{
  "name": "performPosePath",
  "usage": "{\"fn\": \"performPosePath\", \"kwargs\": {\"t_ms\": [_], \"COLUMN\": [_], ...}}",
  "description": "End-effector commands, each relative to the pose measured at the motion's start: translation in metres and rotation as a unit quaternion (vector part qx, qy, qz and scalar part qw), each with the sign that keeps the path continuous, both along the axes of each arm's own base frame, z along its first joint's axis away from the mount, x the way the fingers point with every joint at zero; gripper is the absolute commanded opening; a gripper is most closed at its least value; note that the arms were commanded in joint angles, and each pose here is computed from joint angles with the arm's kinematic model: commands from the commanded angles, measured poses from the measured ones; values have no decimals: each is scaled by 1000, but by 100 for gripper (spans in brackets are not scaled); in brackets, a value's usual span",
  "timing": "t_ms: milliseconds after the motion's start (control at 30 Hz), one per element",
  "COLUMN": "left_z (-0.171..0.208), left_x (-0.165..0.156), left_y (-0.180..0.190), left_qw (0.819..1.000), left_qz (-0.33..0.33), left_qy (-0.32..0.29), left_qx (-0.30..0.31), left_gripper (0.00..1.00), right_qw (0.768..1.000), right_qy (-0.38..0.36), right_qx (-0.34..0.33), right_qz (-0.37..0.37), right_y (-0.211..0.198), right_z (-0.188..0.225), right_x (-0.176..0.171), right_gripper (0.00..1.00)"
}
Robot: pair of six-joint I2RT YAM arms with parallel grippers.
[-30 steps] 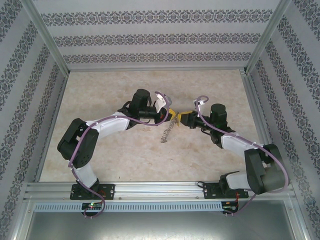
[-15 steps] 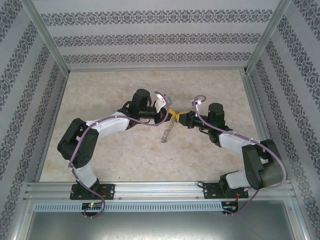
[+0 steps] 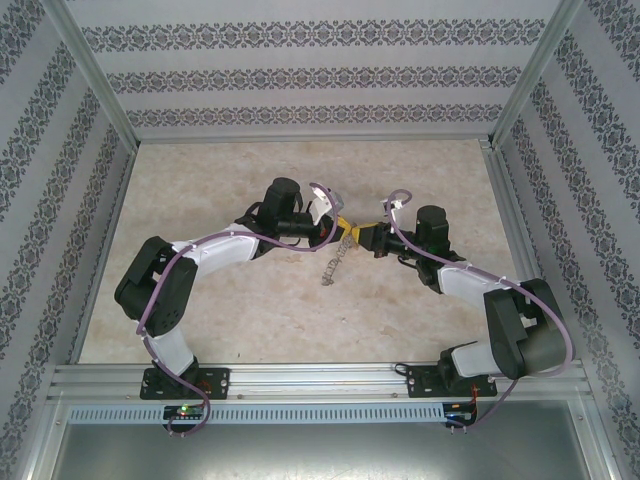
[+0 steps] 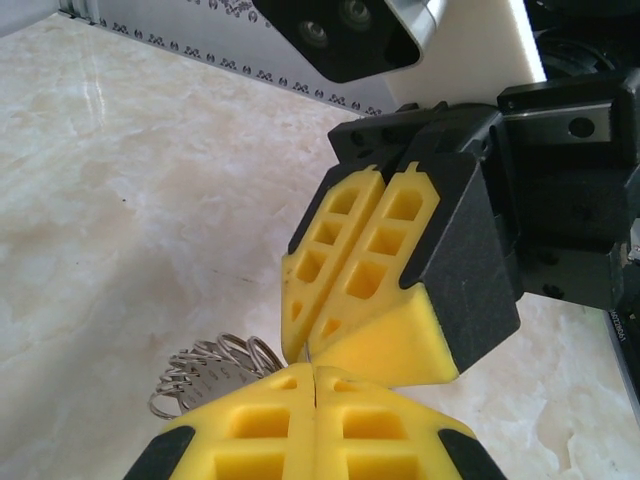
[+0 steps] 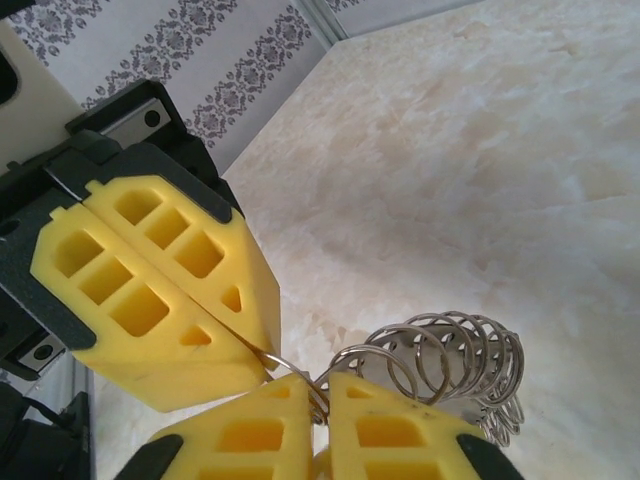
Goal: Put the keys on the keyring
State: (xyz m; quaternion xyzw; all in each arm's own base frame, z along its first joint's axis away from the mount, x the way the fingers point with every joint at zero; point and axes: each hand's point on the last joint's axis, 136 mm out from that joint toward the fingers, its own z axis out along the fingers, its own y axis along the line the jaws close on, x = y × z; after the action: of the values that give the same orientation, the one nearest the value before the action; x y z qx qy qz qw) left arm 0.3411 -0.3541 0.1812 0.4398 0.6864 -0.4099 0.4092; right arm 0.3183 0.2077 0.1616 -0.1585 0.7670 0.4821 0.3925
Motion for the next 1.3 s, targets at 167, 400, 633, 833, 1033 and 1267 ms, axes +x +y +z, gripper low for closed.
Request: {"fn": "performPosePath", "kwargs": {"t_ms": [167, 400, 633, 833, 1033, 1267], "left_z": [15, 29, 56, 75, 85, 121], "left_x": [-6, 16, 35, 57, 68, 64], "left_y": [-2, 15, 47, 83, 113, 132], "left_qw": [1000, 998, 984, 961, 958, 966], "left_qz": [-12, 65, 164, 265, 282, 256], "left_qy": [-5, -27, -69, -76, -42, -21], "left_qx": [-13, -2, -4, 14, 36, 12], "left_gripper": [0, 20, 89, 100, 100, 100], "right_qw": [999, 999, 994, 985, 967, 944], "right_qy": [-37, -25, -34, -50, -67, -79], "right_qx": [4, -35, -105, -153, -213, -268], "right_qz": [-3, -13, 12, 57, 119, 176], "right_y": [-1, -6, 2, 18, 39, 48], "right_z": [32, 43, 64, 93, 119, 139], "right_x": [3, 2, -4, -10, -18, -26], "right_gripper": [0, 0, 0, 0, 0, 0]}}
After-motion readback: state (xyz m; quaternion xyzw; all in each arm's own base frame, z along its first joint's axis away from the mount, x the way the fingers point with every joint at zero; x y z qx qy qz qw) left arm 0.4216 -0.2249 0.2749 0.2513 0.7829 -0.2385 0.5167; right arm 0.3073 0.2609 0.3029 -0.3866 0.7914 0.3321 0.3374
